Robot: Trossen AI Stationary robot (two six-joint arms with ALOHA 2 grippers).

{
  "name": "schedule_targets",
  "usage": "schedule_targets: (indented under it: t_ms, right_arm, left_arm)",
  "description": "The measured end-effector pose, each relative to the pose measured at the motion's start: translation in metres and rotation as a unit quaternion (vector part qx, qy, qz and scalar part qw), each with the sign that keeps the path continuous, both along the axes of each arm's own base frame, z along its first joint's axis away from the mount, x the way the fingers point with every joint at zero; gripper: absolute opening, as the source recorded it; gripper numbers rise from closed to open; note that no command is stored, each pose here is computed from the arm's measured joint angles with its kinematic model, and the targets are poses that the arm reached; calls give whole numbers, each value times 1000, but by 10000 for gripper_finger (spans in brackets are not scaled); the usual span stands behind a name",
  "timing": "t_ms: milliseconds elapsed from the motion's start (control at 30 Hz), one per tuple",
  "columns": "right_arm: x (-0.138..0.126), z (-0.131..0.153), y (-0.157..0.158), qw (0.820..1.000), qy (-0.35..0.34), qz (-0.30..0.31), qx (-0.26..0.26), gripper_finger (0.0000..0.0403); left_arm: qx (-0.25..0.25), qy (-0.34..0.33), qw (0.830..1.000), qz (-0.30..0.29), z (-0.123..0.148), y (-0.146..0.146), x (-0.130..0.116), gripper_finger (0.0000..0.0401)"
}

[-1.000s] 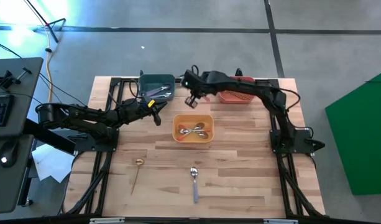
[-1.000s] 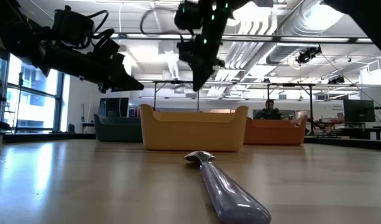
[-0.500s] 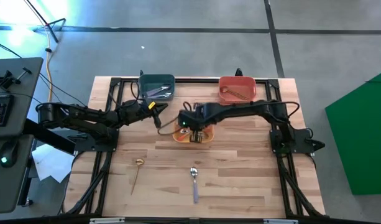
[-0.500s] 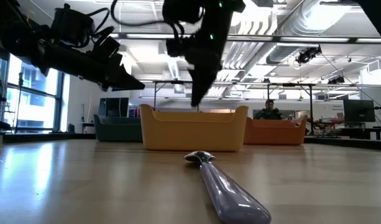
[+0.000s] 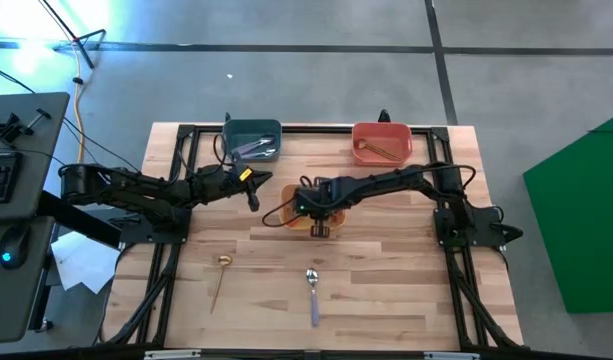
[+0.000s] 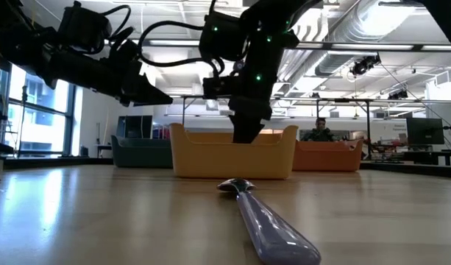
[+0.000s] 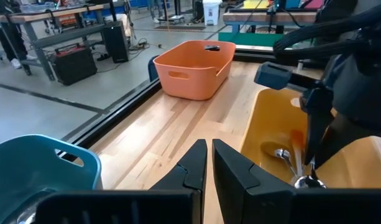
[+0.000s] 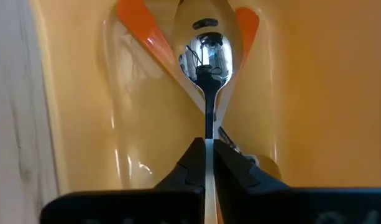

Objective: Sort silverware by color (type)
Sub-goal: Put the orange spoon into the yellow bin, then put the purple spoon into the blue bin

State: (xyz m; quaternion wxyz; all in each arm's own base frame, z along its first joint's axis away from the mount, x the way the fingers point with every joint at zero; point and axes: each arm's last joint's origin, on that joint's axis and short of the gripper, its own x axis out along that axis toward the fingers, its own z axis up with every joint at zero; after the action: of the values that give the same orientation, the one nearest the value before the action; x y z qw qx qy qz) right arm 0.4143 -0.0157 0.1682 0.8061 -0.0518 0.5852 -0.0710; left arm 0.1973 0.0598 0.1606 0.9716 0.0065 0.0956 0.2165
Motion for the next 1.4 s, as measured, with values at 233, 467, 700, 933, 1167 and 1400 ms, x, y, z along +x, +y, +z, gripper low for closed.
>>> schedule_targets:
  t_ms: [233,467,700,933,1167,1400]
  right_arm:
    - [4,5,5,999,-11,27,-19,53]
    - [9,43,19,994,-2,60,-96,117]
    - [-17,62,59,997,-11,46,-60,18]
    - [-39,58,114,1000,-1,-9,12,19]
    - [-44,61,157,984,-55,-119,119,9]
    - [-44,52,187,953,-84,-226,186,82]
  left_arm:
    - [-5,17,1000,1,-3,0,-1,16]
    - [-12,30,999,1,-6,0,-1,16]
    - [-15,34,999,-5,-7,-3,-1,16]
    - [-12,38,999,-9,-8,-4,-1,16]
    - [-20,53,998,-28,-11,-12,1,16]
    - [-21,66,997,-44,-13,-20,2,16]
